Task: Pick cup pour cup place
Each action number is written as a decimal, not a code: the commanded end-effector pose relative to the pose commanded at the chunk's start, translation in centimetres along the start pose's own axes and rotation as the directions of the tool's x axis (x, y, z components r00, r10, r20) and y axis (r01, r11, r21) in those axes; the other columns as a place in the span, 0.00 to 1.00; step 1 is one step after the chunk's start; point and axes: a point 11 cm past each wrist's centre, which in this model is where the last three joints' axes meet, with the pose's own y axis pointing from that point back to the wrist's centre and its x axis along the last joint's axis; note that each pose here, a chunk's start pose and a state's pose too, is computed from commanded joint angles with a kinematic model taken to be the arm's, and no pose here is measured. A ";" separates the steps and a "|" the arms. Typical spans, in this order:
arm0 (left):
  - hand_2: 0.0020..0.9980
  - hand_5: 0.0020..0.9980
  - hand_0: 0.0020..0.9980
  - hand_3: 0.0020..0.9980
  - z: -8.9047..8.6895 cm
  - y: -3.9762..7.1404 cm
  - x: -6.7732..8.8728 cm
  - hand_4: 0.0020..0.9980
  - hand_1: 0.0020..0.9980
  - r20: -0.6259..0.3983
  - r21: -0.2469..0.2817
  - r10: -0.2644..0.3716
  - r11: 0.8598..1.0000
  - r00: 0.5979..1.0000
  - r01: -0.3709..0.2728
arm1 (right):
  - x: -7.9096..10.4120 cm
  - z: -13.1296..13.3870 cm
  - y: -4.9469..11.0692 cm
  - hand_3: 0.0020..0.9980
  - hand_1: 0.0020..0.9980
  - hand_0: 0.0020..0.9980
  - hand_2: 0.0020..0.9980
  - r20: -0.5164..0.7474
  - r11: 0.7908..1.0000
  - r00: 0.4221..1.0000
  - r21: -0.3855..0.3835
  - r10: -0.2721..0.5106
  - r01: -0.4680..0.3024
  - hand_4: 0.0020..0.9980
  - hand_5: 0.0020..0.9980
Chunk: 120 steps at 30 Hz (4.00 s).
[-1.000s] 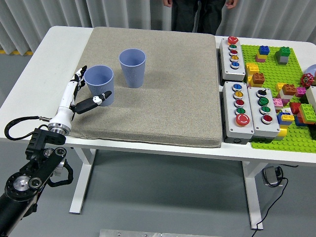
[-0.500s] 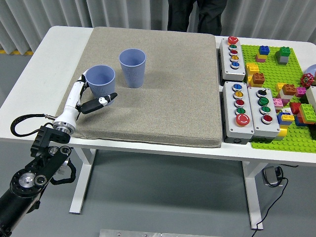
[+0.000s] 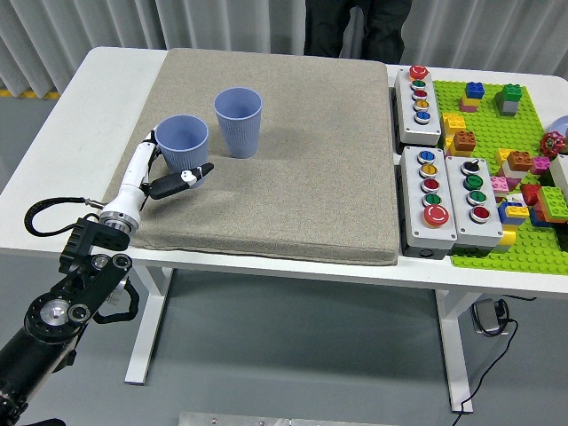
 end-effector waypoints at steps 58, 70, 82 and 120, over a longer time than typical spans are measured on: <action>0.56 0.29 0.56 0.58 0.4 -0.2 -0.1 0.93 0.51 0.004 -0.030 0.145 0.989 0.989 -0.145 | 0.0 -0.6 0.1 0.64 0.71 0.70 0.68 -0.006 1.000 1.000 0.007 -0.001 0.001 0.08 0.35; 0.56 0.27 0.50 0.57 2.7 -1.4 2.6 0.91 0.49 0.210 -0.092 0.149 0.987 0.966 -0.132 | 0.2 -0.1 0.0 0.64 0.71 0.70 0.68 -0.004 1.000 1.000 0.000 0.003 -0.003 0.08 0.35; 0.55 0.27 0.50 0.57 5.7 -4.4 7.1 0.91 0.48 0.428 -0.115 0.129 0.990 0.894 -0.087 | 0.6 -0.6 0.0 0.64 0.71 0.70 0.68 0.010 1.000 1.000 0.010 0.010 -0.010 0.08 0.35; 0.52 0.23 0.48 0.57 11.5 -8.4 7.1 0.87 0.47 0.801 -0.143 0.081 0.988 0.593 0.058 | 0.9 -1.6 0.1 0.64 0.71 0.70 0.68 0.019 1.000 1.000 0.026 0.014 -0.014 0.08 0.35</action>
